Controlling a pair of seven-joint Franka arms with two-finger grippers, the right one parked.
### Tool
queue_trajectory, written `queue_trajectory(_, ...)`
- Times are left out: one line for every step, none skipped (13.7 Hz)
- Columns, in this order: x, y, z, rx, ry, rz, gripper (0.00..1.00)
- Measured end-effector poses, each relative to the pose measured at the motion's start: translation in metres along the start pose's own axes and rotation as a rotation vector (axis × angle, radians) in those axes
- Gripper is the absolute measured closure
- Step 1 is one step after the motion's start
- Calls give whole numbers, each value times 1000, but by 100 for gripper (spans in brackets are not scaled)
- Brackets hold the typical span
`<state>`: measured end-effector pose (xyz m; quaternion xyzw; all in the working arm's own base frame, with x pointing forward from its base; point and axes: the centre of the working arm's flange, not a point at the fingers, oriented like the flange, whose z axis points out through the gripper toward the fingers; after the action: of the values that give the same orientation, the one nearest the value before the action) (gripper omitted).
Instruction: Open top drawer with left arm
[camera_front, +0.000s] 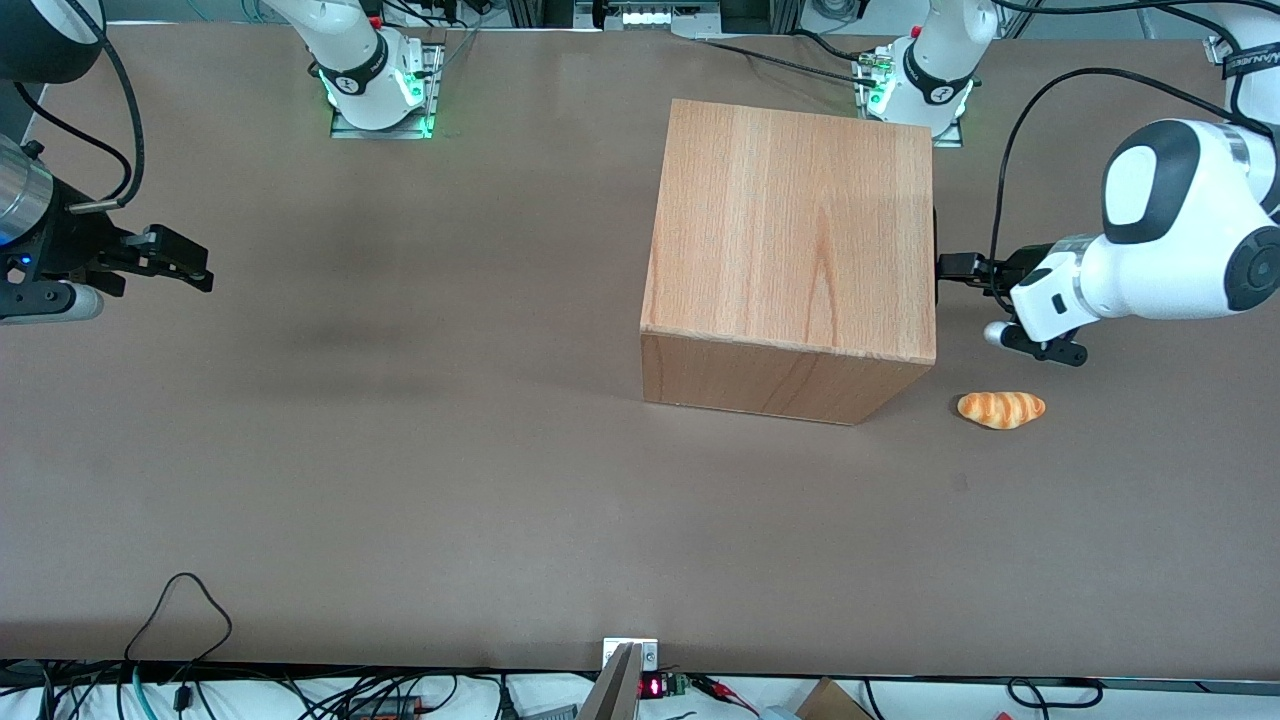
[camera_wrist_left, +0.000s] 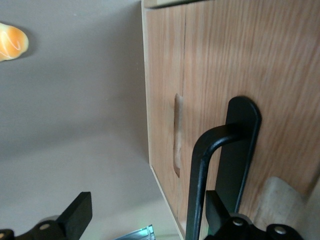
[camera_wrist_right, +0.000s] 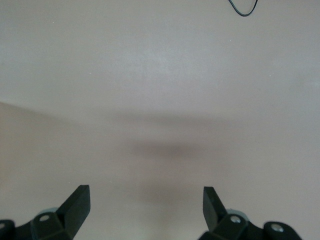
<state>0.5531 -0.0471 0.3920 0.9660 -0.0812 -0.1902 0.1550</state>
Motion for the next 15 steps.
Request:
queue_trajectory(1, 1, 4, -1, -7, 1, 0)
queue_trajectory(1, 1, 6, -1, -12, 1, 0)
queue_trajectory(1, 1, 7, -2, -14, 1, 0)
queue_trajectory(2, 1, 8, -2, -17, 2, 0)
queue_trajectory(3, 0, 10, -2, -19, 5, 0)
queue_trajectory(5, 0, 12, -3, -19, 15, 0)
queue_trajectory(6, -2, 15, -4, -21, 20, 0)
queue_trajectory(9, -3, 18, -4, -23, 22, 0)
queue_trajectory(10, -4, 21, -6, -27, 24, 0)
queue_trajectory(12, -5, 24, -7, -30, 26, 0)
queue_trajectory(13, -5, 25, -8, -32, 28, 0)
queue_trajectory(13, -6, 25, -9, -31, 29, 0)
queue_trajectory(13, -6, 25, -9, -31, 29, 0)
queue_trajectory(13, -6, 25, -9, -31, 29, 0)
queue_trajectory(13, -7, 25, -10, -30, 28, 0)
